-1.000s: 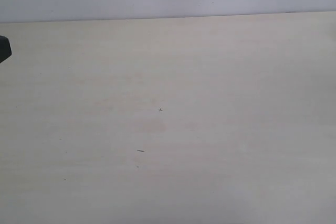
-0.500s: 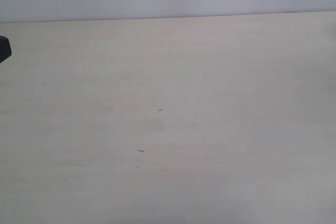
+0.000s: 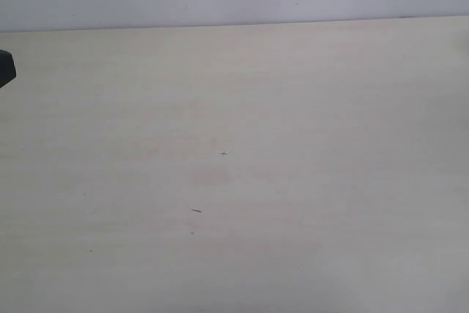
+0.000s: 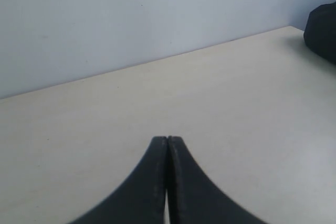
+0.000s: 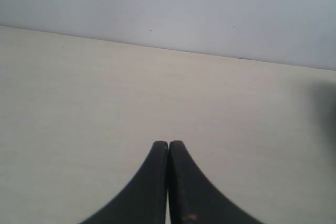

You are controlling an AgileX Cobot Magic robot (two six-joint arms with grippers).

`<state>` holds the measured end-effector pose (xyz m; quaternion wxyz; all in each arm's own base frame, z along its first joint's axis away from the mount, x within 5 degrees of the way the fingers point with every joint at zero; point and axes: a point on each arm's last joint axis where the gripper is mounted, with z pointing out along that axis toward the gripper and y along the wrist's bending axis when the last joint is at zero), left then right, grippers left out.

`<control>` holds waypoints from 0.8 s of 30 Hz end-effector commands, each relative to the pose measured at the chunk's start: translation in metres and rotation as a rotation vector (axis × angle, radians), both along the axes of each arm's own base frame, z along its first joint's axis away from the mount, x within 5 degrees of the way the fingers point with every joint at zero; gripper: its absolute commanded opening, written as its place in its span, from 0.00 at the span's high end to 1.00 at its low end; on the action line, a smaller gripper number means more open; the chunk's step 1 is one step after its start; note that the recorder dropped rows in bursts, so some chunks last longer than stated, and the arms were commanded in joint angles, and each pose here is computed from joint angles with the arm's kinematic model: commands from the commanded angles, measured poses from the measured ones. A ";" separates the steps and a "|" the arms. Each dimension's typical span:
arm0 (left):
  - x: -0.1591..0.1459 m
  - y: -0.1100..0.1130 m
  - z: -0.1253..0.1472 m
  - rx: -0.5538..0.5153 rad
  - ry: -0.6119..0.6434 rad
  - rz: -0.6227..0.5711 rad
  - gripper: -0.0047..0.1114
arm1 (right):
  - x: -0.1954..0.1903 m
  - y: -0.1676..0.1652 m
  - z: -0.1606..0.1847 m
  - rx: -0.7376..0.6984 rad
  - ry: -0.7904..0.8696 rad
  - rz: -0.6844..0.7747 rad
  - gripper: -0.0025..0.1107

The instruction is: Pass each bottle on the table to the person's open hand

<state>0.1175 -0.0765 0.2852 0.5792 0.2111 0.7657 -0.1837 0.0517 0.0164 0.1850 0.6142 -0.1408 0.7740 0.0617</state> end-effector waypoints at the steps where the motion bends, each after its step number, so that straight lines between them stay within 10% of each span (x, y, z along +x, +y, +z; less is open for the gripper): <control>1: 0.002 0.007 0.001 -0.001 -0.012 0.046 0.95 | 0.000 -0.001 0.000 0.005 -0.016 -0.009 0.98; 13: -0.037 0.070 0.001 -0.058 -0.098 0.497 0.95 | 0.000 -0.001 0.000 0.003 -0.016 -0.009 0.98; 24: -0.069 0.076 -0.051 -0.084 -0.205 0.555 0.95 | 0.000 -0.001 0.000 0.003 -0.016 -0.009 0.98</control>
